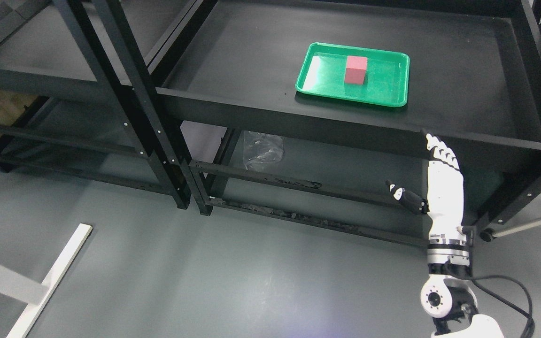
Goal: Pick pink block from left shelf to tray
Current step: 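Reach the right hand over the pink cube on the green tray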
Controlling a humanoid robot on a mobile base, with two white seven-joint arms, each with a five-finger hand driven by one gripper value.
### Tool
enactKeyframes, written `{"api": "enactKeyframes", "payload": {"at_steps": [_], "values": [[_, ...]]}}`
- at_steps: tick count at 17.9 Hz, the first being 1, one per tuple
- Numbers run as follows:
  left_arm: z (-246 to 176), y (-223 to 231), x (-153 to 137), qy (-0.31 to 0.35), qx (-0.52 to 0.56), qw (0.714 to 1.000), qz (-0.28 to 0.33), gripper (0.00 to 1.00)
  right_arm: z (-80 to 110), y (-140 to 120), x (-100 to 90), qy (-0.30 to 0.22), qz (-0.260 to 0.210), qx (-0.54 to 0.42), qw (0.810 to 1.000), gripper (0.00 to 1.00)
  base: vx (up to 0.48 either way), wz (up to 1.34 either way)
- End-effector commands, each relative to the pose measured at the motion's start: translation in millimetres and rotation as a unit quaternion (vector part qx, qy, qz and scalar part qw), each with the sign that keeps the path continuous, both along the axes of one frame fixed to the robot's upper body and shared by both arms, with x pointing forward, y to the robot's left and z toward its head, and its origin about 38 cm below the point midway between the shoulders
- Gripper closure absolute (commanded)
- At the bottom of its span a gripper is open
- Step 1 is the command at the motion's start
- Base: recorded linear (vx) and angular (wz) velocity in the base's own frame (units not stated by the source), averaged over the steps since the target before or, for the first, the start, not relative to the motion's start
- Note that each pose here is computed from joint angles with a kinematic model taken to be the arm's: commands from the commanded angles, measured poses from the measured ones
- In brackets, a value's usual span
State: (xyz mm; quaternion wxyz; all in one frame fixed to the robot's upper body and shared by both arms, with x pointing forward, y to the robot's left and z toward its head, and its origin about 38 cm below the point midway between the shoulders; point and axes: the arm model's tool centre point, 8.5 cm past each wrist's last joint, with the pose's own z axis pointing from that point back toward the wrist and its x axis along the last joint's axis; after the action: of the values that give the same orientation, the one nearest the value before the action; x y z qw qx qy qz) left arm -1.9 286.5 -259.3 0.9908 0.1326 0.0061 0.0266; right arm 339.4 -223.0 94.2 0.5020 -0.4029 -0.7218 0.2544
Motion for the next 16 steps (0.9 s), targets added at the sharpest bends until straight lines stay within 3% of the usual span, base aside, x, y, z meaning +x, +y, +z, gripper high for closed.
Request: {"api": "enactKeyframes", "payload": {"at_steps": [1, 12, 15, 16], "values": [[1.4, 10.7, 24.9, -0.023, 0.008, 1.0, -0.002, 0.0, 24.3, 19.6, -3.3, -0.131, 0.006, -0.189, 0.973, 0.01, 0.306, -0.11], [1.4, 10.7, 24.9, -0.023, 0.008, 1.0, -0.002, 0.0, 23.9, 45.0, -0.5, -0.124, 0.047, -0.19, 0.973, 0.01, 0.31, -0.18], [1.4, 10.7, 24.9, -0.023, 0.008, 1.0, -0.002, 0.0, -1.9, 62.1, 10.5, 0.015, 0.113, -0.217, 0.97, 0.01, 0.27, -0.1], [1.4, 10.7, 24.9, -0.023, 0.008, 1.0, -0.002, 0.0, -6.2, 63.5, 11.3, 0.041, 0.124, -0.216, 0.968, 0.01, 0.249, -0.07]]}}
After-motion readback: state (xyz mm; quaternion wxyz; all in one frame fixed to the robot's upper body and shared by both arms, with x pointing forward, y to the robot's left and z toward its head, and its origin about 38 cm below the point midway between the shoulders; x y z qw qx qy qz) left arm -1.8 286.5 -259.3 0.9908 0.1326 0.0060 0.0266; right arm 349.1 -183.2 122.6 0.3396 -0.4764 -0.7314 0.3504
